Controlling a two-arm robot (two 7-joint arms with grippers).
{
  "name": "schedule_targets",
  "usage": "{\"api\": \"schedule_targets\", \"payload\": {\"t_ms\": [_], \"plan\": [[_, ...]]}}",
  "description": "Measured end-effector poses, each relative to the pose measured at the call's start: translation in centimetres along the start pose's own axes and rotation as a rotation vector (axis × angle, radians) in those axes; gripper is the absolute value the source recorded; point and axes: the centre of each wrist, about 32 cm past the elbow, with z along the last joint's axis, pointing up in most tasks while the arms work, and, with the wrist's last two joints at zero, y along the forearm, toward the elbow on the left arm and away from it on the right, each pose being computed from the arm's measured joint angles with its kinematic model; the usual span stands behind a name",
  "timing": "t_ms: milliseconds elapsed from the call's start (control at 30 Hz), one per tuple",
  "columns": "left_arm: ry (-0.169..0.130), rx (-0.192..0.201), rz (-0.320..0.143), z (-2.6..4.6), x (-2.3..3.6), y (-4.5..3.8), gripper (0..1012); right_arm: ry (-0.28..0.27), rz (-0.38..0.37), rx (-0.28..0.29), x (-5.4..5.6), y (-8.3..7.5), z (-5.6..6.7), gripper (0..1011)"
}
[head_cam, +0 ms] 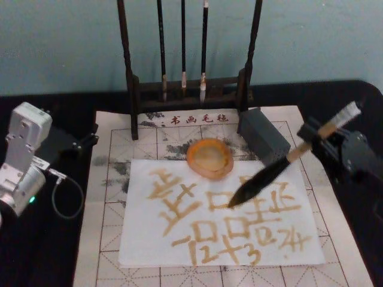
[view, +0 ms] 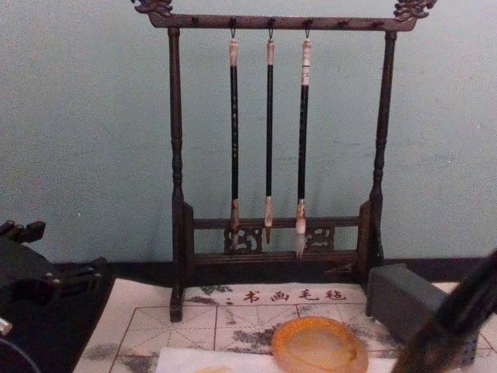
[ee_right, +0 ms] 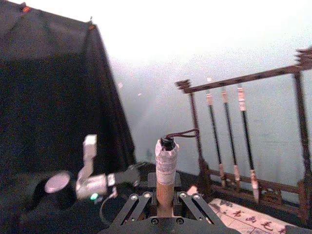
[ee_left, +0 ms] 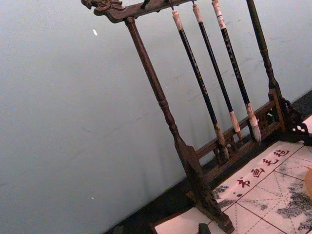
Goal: Pick up the brush from the inkstone, write on the paper, then place the brush back to its original position.
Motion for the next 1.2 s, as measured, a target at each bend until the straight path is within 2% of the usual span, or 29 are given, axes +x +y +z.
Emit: {"api": "schedule_targets", "payload": {"t_ms": [233, 433, 733, 1200], "plan": [[0.0, 0.0, 0.0, 0.0, 0.0, 0.0, 1001, 0.124, -0.111, 0.037, 0.9, 2.4, -0.8, 179], [0.0, 0.0, 0.0, 0.0, 0.0, 0.0, 1001, 0.203, -0.208, 0.05, 1.7, 4.3, -1.2, 179], [0.0, 0.0, 0.0, 0.0, 0.0, 0.0, 1001, 0.259, -0.345, 0.068, 2.7, 7.1, -1.8, 179], [0.0, 0.0, 0.0, 0.0, 0.0, 0.0, 1001, 0.345, -0.511, 0.068, 3.4, 9.9, -3.5, 179]]}}
